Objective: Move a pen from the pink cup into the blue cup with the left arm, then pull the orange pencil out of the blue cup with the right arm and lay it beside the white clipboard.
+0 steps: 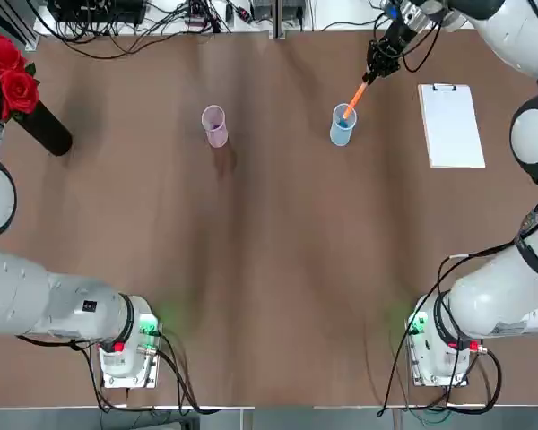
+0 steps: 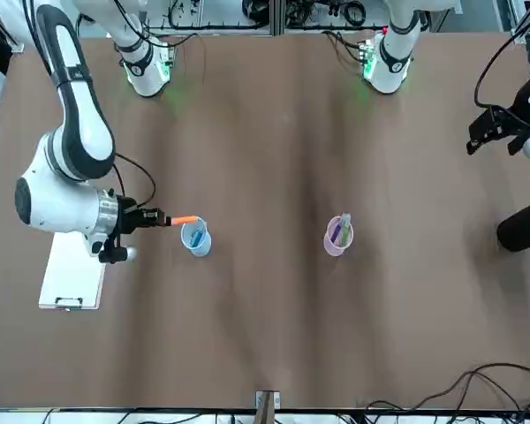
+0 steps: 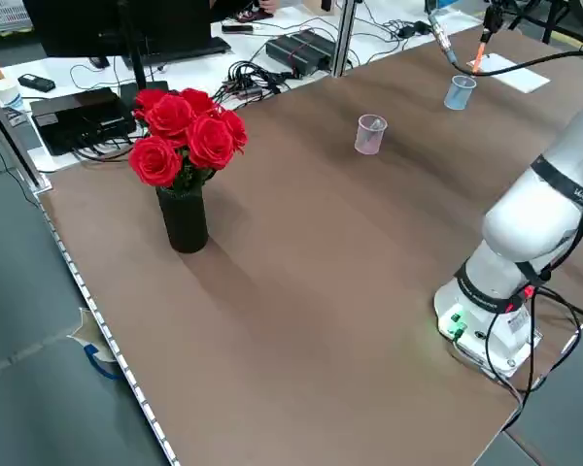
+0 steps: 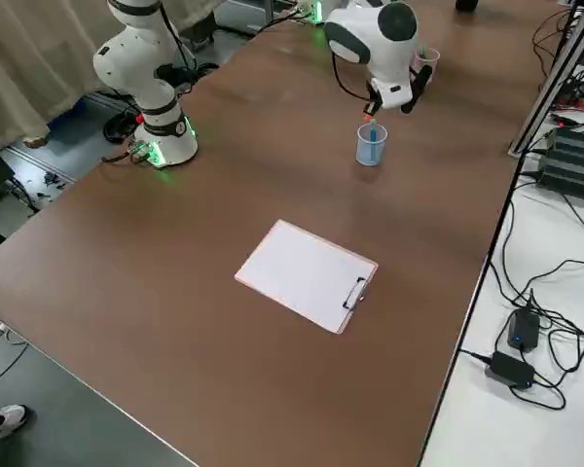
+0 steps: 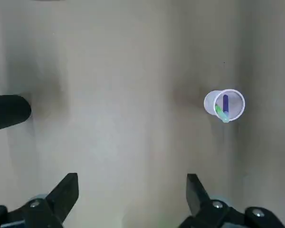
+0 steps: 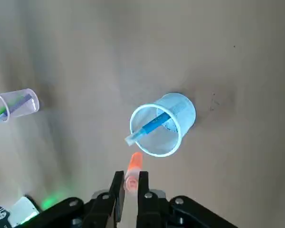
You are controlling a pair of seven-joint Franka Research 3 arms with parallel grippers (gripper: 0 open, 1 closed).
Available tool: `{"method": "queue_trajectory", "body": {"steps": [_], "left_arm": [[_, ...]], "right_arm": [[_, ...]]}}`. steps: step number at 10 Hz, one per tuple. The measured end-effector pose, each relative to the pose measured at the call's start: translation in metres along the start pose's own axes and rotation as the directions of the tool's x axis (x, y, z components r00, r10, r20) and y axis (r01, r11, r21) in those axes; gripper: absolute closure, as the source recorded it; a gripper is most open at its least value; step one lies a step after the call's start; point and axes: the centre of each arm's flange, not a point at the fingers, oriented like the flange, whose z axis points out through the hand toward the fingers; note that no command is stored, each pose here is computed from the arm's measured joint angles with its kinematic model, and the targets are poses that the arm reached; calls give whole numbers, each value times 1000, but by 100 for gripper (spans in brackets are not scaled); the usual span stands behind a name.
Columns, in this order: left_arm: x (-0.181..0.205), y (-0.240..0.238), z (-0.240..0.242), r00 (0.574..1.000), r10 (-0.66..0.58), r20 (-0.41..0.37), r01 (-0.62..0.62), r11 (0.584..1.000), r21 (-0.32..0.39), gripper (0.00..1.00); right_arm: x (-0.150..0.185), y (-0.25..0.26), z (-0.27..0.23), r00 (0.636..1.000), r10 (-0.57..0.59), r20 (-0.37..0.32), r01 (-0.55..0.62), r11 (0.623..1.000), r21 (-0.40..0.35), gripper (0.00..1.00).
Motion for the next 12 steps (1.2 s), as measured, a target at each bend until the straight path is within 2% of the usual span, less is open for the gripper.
{"method": "queue_trajectory", "body": {"steps": [2,5,9,12], "left_arm": [[0,-3,0,1000,-5,0,5,1000,0,0],[0,-7,0,1000,-13,-1,13,1000,0,0],[1,-8,-2,1000,-16,-7,16,1000,0,0],[7,-15,-7,999,-30,-20,30,1000,1,0]], "right_arm": [[3,0,-28,1000,-11,-1,11,998,-57,85],[3,30,-46,1000,-15,17,17,989,-147,85],[-2,79,-55,994,-47,102,74,957,-279,85],[9,126,-32,982,-33,186,104,919,-381,85]]}}
